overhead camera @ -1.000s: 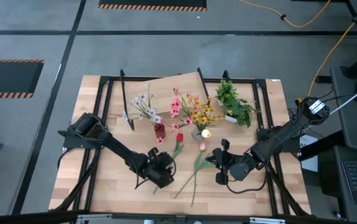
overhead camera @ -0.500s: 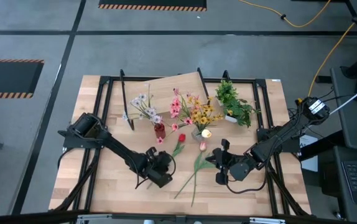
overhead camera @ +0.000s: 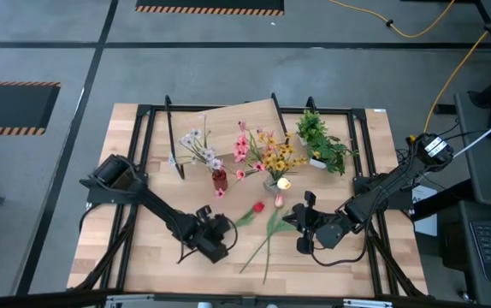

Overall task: Pick and place flowers into a vace then onto a shelf
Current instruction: Put the red flower into the red flower vase

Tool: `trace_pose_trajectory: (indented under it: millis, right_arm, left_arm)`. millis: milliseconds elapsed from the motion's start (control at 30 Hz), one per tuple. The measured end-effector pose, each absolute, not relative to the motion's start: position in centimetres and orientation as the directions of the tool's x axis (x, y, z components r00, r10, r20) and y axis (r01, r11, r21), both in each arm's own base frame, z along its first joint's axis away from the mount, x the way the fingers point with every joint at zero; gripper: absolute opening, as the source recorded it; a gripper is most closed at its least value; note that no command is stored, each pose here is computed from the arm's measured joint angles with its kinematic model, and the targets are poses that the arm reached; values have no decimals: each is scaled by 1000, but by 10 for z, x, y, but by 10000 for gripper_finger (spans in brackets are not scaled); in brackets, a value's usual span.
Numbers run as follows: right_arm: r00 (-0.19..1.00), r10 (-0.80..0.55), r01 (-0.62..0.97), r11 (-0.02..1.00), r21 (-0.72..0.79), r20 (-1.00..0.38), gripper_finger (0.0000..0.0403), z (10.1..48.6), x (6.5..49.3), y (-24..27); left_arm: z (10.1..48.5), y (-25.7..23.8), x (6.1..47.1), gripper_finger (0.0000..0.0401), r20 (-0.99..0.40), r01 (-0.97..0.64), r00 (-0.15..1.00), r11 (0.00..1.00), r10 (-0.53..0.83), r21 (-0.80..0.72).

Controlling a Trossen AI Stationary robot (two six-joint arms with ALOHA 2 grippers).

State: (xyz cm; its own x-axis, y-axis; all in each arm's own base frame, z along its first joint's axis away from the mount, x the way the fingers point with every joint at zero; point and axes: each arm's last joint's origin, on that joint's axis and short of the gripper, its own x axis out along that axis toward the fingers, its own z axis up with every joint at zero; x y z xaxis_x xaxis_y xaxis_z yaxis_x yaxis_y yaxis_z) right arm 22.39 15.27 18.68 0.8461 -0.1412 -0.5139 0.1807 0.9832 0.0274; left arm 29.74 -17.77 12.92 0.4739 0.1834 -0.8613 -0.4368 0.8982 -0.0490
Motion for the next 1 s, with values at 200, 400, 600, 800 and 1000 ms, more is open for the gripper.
trace_pose_trajectory:
  millis: [200, 400, 600, 800, 1000]
  right_arm:
    - [846, -141, 181, 983, 27, -514, 20, 187, 224, 153]
    - [846, -141, 181, 983, 27, -514, 20, 187, 224, 153]
    - [848, -139, 180, 983, 32, -511, 20, 187, 224, 153]
    - [850, -138, 182, 983, 37, -508, 20, 188, 224, 153]
    - [850, -138, 181, 983, 36, -508, 20, 188, 224, 153]
  left_arm:
    - [156, -191, 274, 4, -810, -421, 531, 907, 248, 2]
    - [177, -213, 242, 4, -688, -433, 642, 900, 339, 40]
    - [195, -223, 219, 4, -570, -382, 729, 916, 380, 123]
    - [204, -218, 183, 4, -435, -418, 799, 904, 414, 91]
    - [193, -211, 156, 3, -214, -447, 871, 894, 443, 32]
